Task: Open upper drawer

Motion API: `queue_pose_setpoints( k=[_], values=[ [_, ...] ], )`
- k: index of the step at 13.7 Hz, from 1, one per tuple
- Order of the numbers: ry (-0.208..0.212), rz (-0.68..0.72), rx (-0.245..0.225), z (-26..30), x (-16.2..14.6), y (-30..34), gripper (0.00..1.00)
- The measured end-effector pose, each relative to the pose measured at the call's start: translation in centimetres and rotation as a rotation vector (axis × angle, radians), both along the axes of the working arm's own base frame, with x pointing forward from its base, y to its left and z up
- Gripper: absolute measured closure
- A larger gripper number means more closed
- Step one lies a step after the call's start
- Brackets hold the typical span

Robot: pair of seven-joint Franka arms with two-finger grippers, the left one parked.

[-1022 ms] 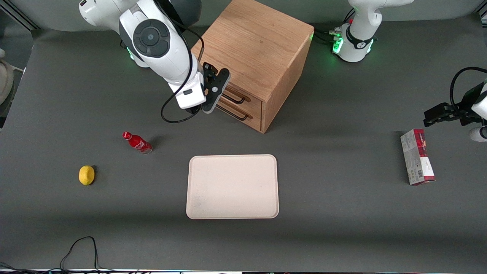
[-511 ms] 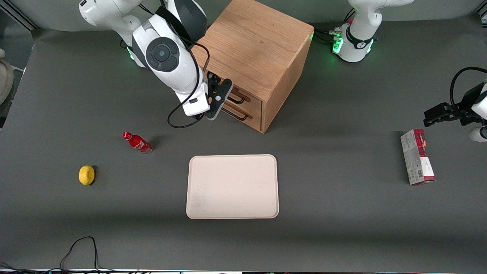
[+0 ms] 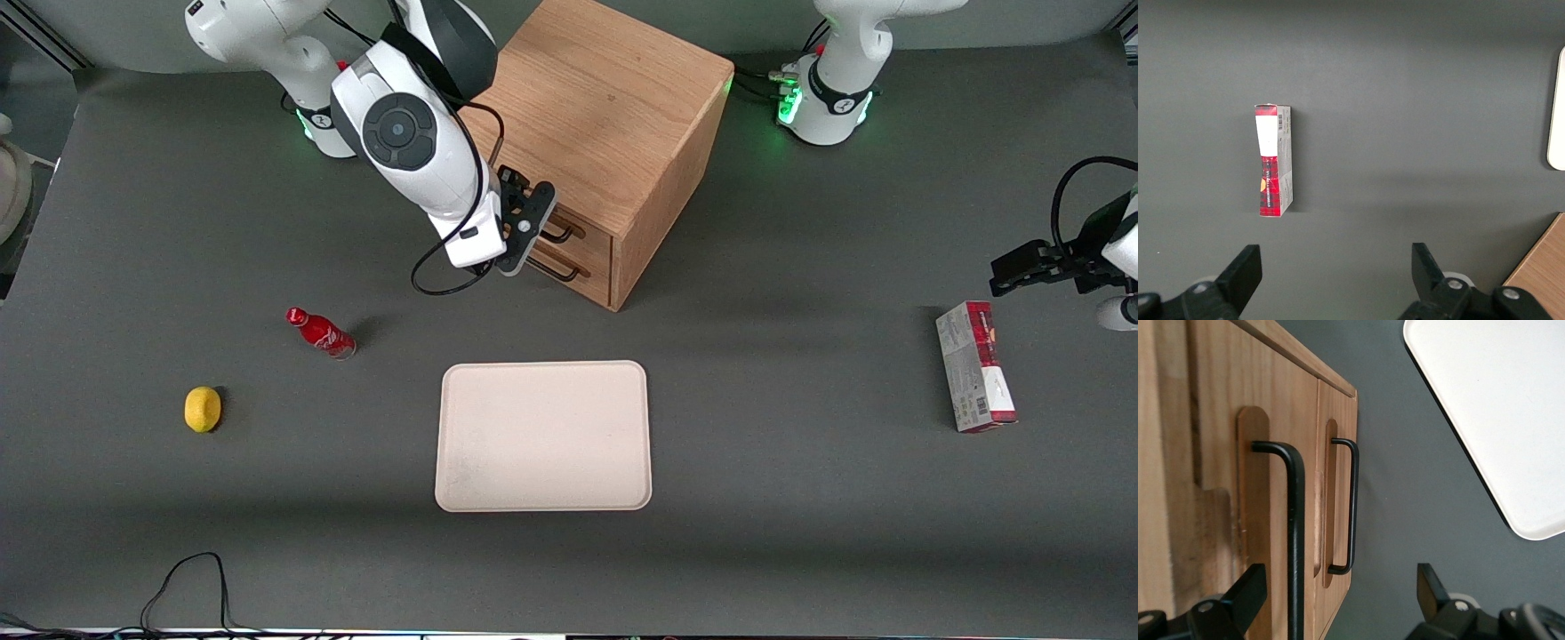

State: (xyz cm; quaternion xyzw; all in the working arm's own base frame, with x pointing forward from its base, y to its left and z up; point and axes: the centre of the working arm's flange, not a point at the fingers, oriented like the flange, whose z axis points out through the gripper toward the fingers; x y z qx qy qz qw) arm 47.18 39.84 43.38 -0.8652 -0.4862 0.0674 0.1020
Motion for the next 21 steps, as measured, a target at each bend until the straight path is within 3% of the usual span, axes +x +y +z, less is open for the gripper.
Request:
queue_pose_setpoints(
  k=[21],
  values=[
    [0.005,-0.026,-0.003,-2.6,0.0,-0.8,0.0]
  ],
)
